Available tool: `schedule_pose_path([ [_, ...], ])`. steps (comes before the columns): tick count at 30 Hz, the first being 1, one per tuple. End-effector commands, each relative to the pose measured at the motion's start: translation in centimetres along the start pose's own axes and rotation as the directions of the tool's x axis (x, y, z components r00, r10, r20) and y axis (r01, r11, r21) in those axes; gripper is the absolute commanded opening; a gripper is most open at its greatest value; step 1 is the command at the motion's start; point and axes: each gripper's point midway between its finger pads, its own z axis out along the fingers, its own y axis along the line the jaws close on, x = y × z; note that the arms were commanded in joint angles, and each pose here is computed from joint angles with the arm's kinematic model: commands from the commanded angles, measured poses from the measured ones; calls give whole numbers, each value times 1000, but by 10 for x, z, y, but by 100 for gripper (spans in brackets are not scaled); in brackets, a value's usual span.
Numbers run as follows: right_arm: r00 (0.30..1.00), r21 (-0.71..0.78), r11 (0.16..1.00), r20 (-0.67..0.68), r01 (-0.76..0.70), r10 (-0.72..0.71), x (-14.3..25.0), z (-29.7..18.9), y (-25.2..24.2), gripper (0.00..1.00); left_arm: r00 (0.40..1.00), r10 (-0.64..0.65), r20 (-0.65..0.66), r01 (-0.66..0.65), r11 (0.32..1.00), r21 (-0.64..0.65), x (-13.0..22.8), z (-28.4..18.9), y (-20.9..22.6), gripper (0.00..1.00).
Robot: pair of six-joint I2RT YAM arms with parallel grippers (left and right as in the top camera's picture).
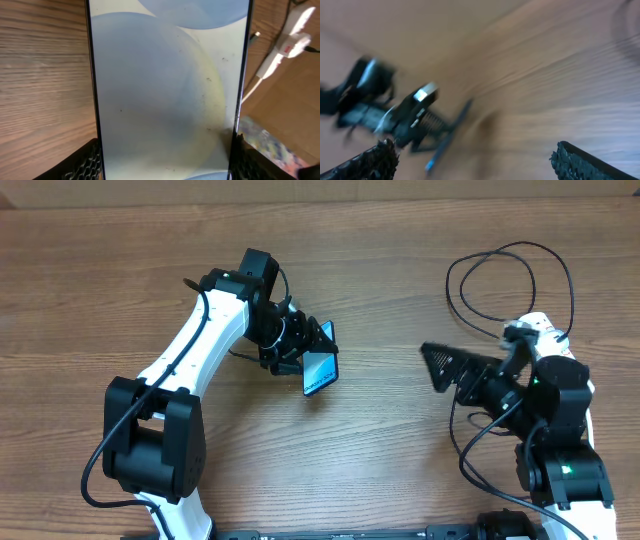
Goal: Plug charger to phone and switch on socket
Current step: 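Move the right gripper toward the phone held by the left gripper, then close the right gripper on the phone's edge beside the left gripper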
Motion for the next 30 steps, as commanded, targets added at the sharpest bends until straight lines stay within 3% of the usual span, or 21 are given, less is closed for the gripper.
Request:
schedule_pose_path([
  [1, 988, -154, 988, -152, -26, 2, 26, 5, 28, 100, 999, -36, -28, 38, 996, 86, 4, -4, -23, 47],
  [8, 964, -169, 985, -266, -29, -17, 47, 43, 30, 100, 993, -113, 39, 108, 989, 100, -13, -3, -30, 43],
  [14, 952, -64, 996, -303, -57, 35, 62, 91, 11, 100, 985, -150, 84, 141, 984, 106, -22, 0, -37, 44],
  [20, 965, 8, 997, -250, -75, 74, 66, 123, 6, 100, 965, -213, 156, 204, 977, 66, -32, 4, -33, 44],
  [30, 976, 99, 981, -125, -169, 181, 65, 142, 11, 100, 958, -225, 176, 207, 972, 114, -31, 15, -58, 43],
])
